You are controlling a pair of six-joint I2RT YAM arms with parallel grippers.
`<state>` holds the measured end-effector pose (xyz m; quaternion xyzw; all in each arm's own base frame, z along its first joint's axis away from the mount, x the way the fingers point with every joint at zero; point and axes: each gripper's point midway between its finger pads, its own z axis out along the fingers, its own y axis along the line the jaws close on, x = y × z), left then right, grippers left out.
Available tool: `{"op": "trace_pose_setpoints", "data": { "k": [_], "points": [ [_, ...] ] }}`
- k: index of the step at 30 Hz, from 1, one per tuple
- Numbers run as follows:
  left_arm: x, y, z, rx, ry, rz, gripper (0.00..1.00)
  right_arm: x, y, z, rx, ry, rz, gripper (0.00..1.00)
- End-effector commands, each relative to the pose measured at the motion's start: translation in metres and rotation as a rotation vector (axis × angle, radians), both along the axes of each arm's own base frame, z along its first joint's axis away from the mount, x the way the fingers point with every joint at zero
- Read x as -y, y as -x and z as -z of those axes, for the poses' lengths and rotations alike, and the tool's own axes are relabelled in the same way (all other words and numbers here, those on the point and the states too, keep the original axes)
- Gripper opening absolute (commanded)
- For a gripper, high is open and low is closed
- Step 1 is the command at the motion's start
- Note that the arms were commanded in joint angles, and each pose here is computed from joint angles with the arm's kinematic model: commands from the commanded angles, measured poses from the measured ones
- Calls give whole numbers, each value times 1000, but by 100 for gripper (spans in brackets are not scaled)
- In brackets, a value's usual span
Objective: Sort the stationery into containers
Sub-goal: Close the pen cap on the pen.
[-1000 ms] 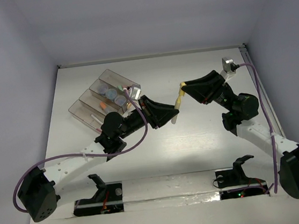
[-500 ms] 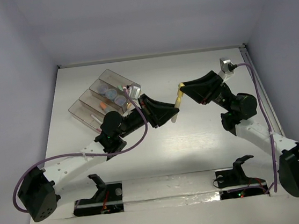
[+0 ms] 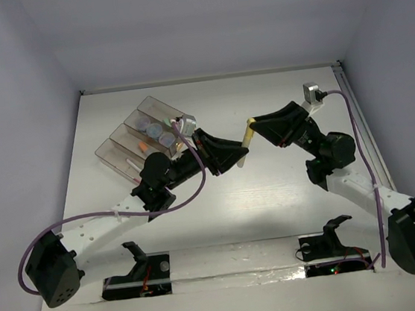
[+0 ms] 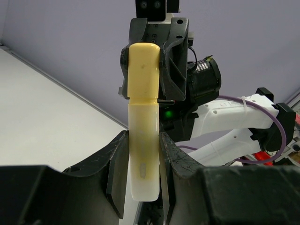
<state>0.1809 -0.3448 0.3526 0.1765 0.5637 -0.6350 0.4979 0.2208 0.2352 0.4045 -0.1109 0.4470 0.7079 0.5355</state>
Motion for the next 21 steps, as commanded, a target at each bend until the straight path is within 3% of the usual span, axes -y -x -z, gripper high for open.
{"op": "trace_pose_setpoints", "data": {
  "k": [1, 21],
  "points": [
    [-11, 0, -57, 146, 117, -48, 0, 12, 37, -29, 171, -95, -22, 1],
    [-18, -1, -74, 217, 140, -91, 0, -2, 28, -11, 83, -35, -29, 1]
  ]
}}
